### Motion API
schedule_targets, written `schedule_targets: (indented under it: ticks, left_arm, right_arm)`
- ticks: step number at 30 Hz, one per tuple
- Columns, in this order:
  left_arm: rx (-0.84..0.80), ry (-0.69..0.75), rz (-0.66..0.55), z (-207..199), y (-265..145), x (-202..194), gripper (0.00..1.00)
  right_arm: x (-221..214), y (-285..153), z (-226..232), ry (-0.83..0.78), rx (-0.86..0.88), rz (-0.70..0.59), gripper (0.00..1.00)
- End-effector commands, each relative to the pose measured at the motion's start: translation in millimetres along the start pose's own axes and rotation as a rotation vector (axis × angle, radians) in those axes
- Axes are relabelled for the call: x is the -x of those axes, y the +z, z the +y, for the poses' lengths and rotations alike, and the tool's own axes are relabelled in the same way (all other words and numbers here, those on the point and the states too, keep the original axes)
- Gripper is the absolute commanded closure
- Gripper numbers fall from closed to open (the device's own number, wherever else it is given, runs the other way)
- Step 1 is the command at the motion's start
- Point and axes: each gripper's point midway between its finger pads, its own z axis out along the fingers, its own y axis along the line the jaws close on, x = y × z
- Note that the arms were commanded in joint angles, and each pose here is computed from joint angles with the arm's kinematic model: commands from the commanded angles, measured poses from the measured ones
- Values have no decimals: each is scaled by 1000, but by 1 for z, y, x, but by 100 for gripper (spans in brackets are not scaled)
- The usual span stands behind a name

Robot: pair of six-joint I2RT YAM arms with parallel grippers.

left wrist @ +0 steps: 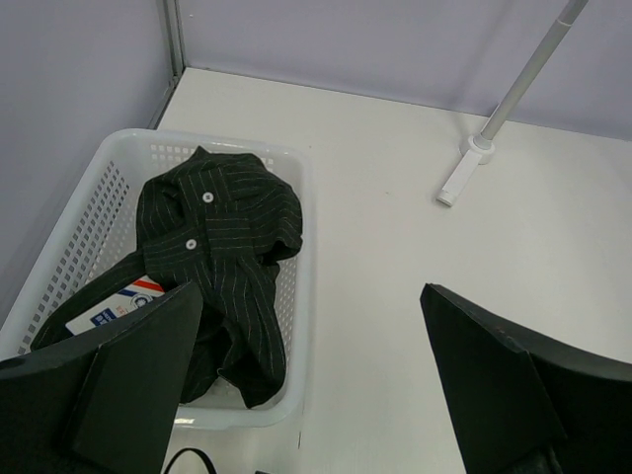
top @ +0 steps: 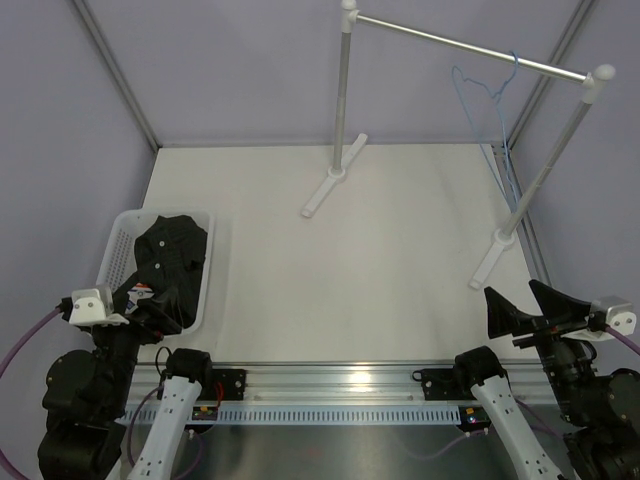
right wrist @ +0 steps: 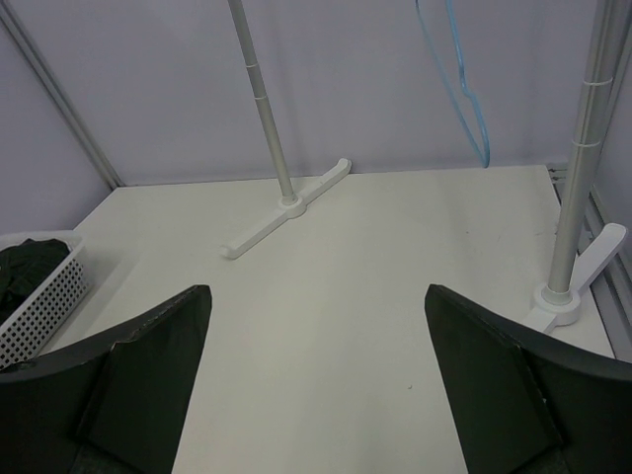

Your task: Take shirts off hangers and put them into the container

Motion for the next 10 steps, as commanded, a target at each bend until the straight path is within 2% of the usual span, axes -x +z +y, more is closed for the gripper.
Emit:
schedule_targets:
  ticks: [1, 10]
  left_arm:
    - [1, -1, -26, 1, -2, 3, 1]
    - [0, 4, -14, 2, 2, -1, 1]
  right_arm:
    - [11, 5, 1, -24, 9, -41, 1]
    - [5, 17, 2, -38, 10, -21, 0]
